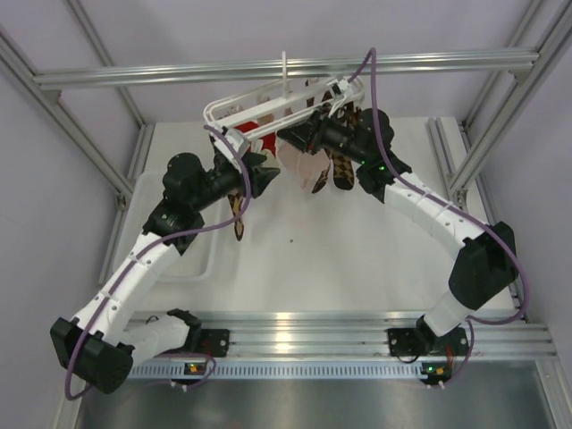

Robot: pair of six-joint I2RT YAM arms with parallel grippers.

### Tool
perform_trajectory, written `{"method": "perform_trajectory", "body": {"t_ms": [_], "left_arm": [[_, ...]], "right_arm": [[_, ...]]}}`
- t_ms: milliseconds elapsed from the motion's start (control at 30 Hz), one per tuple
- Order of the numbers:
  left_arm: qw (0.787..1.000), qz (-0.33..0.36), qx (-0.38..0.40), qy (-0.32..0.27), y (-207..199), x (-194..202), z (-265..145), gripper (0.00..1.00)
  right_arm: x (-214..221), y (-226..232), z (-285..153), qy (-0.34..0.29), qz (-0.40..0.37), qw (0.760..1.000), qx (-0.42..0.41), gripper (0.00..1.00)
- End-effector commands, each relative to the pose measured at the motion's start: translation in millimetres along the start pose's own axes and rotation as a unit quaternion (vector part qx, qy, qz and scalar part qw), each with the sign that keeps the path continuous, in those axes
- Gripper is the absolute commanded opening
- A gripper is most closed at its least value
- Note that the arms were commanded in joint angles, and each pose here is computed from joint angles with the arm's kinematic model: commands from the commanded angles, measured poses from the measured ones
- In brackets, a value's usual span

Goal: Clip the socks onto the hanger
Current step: Open the clamp at the hanger.

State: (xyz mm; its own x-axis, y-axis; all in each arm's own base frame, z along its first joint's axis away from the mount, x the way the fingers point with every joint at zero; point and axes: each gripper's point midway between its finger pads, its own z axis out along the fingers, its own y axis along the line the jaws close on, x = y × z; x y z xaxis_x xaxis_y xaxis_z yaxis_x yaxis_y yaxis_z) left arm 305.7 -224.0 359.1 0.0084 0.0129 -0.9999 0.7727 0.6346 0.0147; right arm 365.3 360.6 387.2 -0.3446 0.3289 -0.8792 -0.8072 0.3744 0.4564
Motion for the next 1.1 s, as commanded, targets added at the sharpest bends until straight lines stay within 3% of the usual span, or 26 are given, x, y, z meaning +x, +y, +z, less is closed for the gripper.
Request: {"method": "perform_trajectory", "body": {"t_ms": [0, 100, 467, 767, 1067], "left_arm": [[0.997, 0.027, -0.036, -0.068, 4, -45, 11, 0.54], [0.995, 0.044, -0.053, -0.069, 0, -45, 20, 0.55], [0.972, 0.094, -0.2, -0.081, 43, -53, 20, 0.58], [0.971, 0.142, -0.181, -0.063, 40, -37, 22, 0.6], [0.967, 0.164, -0.19, -0.046, 48, -27, 33, 0.6]], "right_arm": [[-28, 25, 3, -0.031, -0.013, 0.999, -0.02, 0.24], [-28, 28, 2, -0.031, -0.009, 0.999, -0.017, 0.23], [-28, 33, -1, -0.028, 0.007, 1.0, 0.0, 0.11], [-34, 34, 1, -0.03, 0.007, 0.999, 0.007, 0.01], [-32, 38, 1, -0.028, 0.005, 1.0, 0.006, 0.0]]}}
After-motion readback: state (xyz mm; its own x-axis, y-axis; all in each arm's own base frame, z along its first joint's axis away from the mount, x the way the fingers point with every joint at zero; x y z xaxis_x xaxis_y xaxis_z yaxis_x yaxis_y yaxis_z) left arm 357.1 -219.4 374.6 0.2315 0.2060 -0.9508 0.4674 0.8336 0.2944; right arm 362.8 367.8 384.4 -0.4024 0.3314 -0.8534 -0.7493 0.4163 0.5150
